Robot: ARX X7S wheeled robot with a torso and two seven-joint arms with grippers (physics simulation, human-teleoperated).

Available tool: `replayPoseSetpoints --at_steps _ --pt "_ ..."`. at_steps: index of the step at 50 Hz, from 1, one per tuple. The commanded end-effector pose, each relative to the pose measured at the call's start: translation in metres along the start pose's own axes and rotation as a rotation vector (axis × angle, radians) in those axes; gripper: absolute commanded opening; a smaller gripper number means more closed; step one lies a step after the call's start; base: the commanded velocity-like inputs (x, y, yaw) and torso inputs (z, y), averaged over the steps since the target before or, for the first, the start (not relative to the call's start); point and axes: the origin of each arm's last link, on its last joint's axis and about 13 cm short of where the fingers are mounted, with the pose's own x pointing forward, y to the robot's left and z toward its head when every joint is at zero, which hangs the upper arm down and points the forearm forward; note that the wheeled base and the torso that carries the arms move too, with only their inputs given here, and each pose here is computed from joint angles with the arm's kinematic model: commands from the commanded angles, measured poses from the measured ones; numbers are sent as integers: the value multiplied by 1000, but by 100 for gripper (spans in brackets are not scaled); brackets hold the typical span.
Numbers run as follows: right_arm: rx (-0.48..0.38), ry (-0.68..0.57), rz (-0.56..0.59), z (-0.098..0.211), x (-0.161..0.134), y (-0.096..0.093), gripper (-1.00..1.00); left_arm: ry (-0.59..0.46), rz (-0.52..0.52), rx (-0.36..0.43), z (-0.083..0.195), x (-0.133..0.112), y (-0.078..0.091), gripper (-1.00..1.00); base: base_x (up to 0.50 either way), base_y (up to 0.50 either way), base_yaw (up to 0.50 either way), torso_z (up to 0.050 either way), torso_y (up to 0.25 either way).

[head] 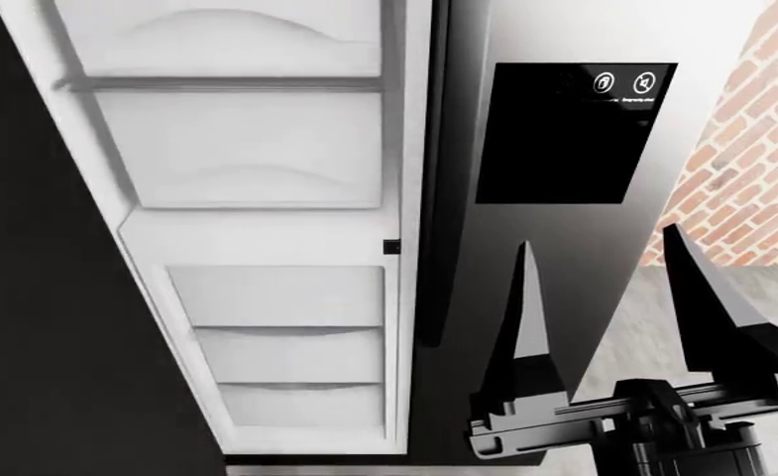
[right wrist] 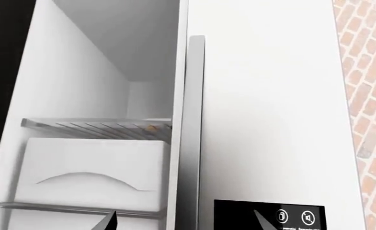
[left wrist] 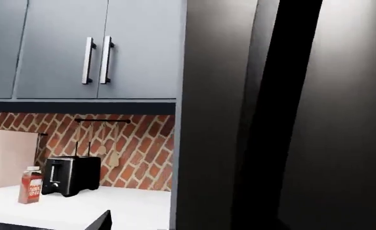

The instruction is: Open the fridge door

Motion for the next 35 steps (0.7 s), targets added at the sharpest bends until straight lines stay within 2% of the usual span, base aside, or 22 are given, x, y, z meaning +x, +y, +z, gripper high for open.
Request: replayPoseSetpoints --at_steps 1,3,4,5,7,9,11,12,13,14,17,35 --pt "2 1 3 -1 0 1 100 -164 379 63 1 -67 69 100 0 0 0 0 0" --pt "3 1 4 0 0 1 100 -179 366 37 1 -72 70 100 0 0 0 0 0" --pt "3 1 3 0 0 1 100 -195 312 26 3 -73 69 100 0 0 0 0 0" --pt "4 0 4 0 0 1 100 -200 300 22 3 -74 69 100 0 0 0 0 0" --pt "2 1 6 0 0 1 100 -265 278 -46 7 -78 71 100 0 0 0 0 0" --pt "3 -2 2 1 0 0 100 -289 271 -73 7 -82 72 100 0 0 0 0 0" --pt "2 0 5 0 0 1 100 -335 260 -126 11 -86 75 100 0 0 0 0 0" --pt "3 1 5 0 0 1 100 -293 269 -166 11 -82 81 100 0 0 0 0 0" --pt "2 1 5 0 0 1 100 -313 242 -223 13 -83 84 100 0 0 0 0 0" --pt "1 0 4 0 0 1 100 -315 267 -200 14 -84 86 100 0 0 0 0 0" --pt "1 0 4 0 0 1 100 -334 344 -210 12 -90 89 100 0 0 0 0 0" --pt "0 -2 3 1 0 1 100 -337 319 -205 9 -91 86 100 0 0 0 0 0"
